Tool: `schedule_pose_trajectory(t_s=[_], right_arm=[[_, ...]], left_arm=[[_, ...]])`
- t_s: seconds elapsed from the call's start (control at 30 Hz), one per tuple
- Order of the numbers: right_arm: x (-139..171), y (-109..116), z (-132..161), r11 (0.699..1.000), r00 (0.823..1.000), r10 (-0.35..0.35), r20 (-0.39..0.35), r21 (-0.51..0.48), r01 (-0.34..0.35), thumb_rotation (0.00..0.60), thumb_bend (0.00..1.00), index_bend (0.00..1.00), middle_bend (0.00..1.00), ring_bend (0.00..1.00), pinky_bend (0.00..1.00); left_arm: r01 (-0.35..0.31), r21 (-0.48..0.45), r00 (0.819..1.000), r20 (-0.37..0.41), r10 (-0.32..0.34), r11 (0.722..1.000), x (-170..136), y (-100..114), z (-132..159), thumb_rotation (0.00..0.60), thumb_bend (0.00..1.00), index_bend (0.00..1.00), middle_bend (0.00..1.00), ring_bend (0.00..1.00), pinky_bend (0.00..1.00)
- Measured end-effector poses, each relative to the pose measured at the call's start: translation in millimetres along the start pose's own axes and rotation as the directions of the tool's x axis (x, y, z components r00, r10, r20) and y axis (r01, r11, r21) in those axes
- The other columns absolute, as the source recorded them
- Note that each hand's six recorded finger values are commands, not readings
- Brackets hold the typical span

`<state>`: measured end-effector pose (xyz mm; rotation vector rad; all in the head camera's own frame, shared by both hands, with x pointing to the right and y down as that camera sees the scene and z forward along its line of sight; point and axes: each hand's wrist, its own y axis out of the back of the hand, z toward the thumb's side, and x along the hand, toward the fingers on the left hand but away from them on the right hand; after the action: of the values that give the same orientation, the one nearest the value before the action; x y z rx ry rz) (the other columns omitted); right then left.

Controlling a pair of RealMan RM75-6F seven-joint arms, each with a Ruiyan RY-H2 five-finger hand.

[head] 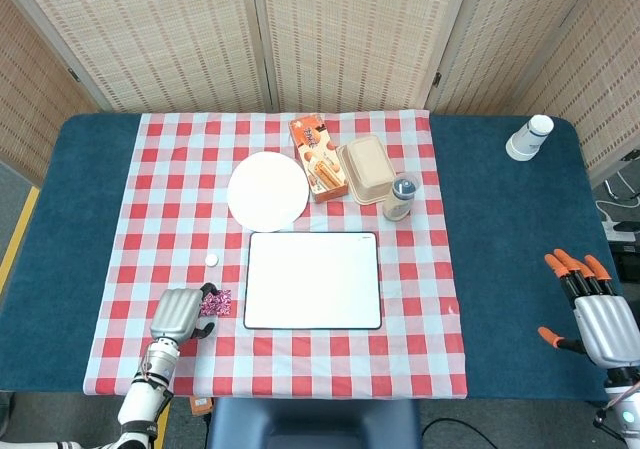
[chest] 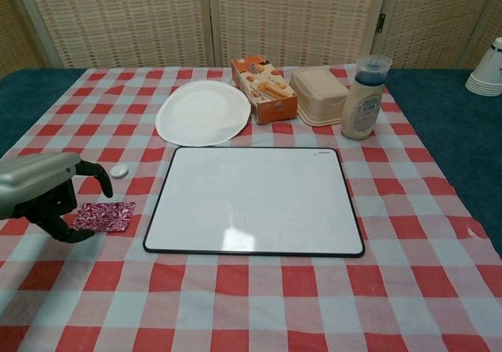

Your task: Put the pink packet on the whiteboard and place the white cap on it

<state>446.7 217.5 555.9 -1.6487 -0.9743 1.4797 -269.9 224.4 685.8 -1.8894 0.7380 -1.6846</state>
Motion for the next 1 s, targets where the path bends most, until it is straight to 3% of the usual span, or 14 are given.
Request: schedule_pose_trajectory(t_s=[0.17,0.37,1.0], right_arm=[[0.2,-0.2,0.0,1.0,1.0,0.001,0.0,0.001,-0.001,0.6,0.0,0.07,0.03,0.0,0.05],[0.9,-0.1,0.4,1.0,1.0,0.0,-0.002,0.001,0.0,0.6,0.0,0.07,0.03,0.0,0.05],[-0.2,1.3,-1.9,1.0,1.0,-0.006,0.007,0.001,0.006,0.6,0.0,0.07,0.03,0.0,0.05]], left_arm=[[-0.018,0.013,1.0,-0.003,0.019,1.0,1.9,0.7,-3.2,0.6,0.25,0.35,1.0,1.0,1.0],[0.017,0.037,1.0,0.012,-0.018,0.999,4.1,-3.7,-3.7,0.6,0.25,0.29,1.0,1.0,1.0],[0.091,0.079,0.996,-0.001,-0.091,0.993,20.9,0.0,0.1,0.6,0.25,0.29,1.0,1.0,1.0]])
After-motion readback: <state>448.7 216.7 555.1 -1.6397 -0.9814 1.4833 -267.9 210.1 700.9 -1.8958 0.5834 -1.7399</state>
